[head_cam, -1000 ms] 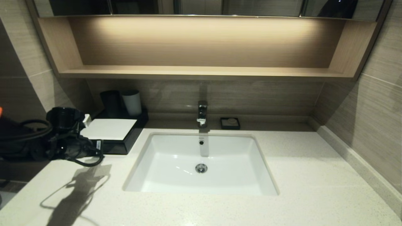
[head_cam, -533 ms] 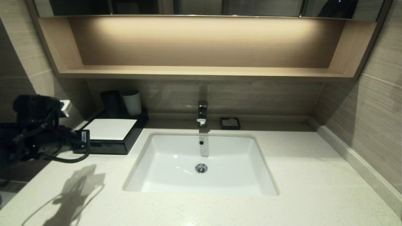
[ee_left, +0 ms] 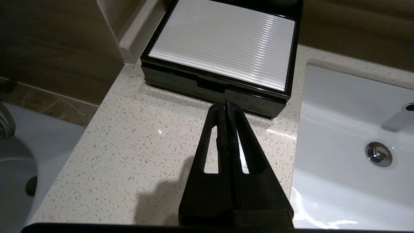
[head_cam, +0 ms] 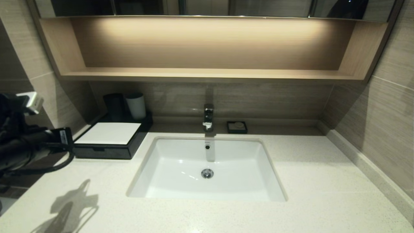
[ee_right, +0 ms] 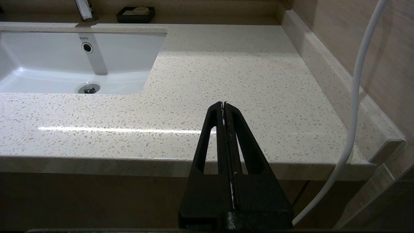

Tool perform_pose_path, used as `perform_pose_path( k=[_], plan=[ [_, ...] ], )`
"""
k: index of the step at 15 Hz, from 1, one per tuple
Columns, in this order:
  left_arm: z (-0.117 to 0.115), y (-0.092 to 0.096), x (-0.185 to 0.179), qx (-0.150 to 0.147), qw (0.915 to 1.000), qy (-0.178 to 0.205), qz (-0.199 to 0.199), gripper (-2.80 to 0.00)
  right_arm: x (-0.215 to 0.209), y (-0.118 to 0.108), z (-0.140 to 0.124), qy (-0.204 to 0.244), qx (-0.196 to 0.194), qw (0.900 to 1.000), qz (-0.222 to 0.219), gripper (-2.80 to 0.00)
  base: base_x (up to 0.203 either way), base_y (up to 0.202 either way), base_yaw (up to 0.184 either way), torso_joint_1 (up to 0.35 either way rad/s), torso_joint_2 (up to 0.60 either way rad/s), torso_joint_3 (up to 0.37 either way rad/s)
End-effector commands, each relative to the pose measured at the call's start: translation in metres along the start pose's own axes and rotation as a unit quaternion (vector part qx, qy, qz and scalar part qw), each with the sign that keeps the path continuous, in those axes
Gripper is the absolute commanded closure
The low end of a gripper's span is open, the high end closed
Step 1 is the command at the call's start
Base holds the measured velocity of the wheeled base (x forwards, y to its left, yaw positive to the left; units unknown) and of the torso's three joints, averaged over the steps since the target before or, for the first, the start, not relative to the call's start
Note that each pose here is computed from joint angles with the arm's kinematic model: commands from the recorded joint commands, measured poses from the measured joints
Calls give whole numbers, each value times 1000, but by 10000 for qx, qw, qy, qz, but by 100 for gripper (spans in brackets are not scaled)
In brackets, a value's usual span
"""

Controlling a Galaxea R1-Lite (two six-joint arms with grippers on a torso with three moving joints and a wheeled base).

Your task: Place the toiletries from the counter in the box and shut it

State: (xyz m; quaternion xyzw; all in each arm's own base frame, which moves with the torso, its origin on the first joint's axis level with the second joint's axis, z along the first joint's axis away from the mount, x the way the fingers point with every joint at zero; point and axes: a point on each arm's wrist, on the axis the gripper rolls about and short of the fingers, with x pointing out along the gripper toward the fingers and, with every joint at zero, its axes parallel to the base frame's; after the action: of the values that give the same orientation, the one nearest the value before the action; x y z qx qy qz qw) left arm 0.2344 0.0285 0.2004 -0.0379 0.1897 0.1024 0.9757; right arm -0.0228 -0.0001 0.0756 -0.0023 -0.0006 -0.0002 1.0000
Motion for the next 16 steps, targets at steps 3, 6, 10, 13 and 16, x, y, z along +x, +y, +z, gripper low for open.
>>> perform_pose_path(
  k=[3,6,10,13,16],
  plan=[
    [-9,3,-29,-45,9997,-222,-3,0,0,0,0,6,-4,10000,2,0,0,0,0,0,0,0],
    [-22,6,-49,-51,9993,-372,-7,0,0,0,0,6,-7,10000,2,0,0,0,0,0,0,0],
    [-41,9,-79,-56,9961,-867,-136,0,0,0,0,6,-7,10000,2,0,0,0,0,0,0,0],
    [-52,9,-103,-7,9921,-1194,-377,0,0,0,0,6,0,10000,2,0,0,0,0,0,0,0],
    [-70,9,-128,208,9860,-1492,-715,0,0,0,0,6,-3,10000,2,0,0,0,0,0,0,0]
  ],
)
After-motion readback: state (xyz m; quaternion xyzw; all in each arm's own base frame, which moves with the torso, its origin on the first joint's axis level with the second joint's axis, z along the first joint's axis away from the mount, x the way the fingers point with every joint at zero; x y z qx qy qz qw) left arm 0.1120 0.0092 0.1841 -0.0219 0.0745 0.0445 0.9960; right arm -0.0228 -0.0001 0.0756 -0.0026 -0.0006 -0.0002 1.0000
